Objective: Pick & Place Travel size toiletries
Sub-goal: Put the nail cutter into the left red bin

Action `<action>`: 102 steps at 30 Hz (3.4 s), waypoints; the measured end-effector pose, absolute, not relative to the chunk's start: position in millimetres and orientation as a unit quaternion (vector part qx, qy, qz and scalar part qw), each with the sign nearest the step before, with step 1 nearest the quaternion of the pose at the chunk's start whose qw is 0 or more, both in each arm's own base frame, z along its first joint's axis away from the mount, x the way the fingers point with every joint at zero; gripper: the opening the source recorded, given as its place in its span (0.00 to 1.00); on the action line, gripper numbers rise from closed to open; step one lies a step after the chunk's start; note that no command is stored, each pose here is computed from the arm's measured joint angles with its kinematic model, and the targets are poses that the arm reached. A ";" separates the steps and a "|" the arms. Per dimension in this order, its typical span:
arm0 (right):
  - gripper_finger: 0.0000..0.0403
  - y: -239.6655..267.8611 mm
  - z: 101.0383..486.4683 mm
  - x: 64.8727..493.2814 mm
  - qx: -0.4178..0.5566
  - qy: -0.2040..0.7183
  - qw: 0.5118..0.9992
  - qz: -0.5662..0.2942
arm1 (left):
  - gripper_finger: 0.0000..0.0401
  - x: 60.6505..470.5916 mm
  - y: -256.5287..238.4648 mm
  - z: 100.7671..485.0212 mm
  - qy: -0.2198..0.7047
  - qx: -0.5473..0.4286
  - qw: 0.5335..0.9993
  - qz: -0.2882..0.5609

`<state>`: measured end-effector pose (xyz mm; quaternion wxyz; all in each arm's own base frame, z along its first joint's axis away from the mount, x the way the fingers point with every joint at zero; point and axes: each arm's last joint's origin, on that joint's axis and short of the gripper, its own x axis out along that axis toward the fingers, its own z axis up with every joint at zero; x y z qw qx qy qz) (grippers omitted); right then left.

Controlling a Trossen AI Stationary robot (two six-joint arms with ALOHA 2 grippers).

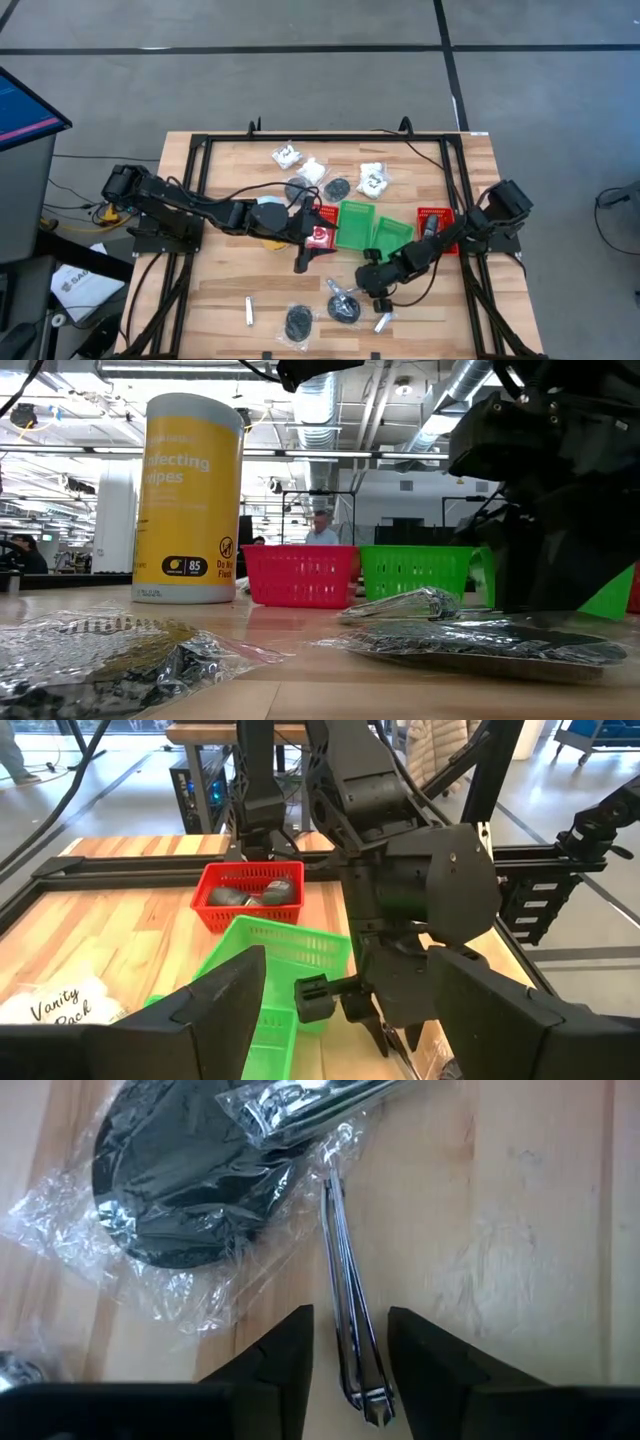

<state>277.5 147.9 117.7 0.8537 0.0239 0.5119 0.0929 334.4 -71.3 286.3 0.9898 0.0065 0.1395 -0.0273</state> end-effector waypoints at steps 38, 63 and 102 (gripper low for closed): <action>0.07 138.2 176.5 255.6 0.015 0.476 0.876 0.071 | 0.67 334.1 -71.1 285.0 0.146 0.008 0.989 -0.028; 0.07 102.8 261.7 256.5 -0.020 0.230 0.973 -0.008 | 0.67 336.0 -71.4 292.4 0.107 0.019 0.994 -0.029; 0.07 89.0 280.6 270.2 -0.030 0.133 0.991 -0.020 | 0.06 338.2 -64.0 296.1 0.086 0.060 0.994 -0.023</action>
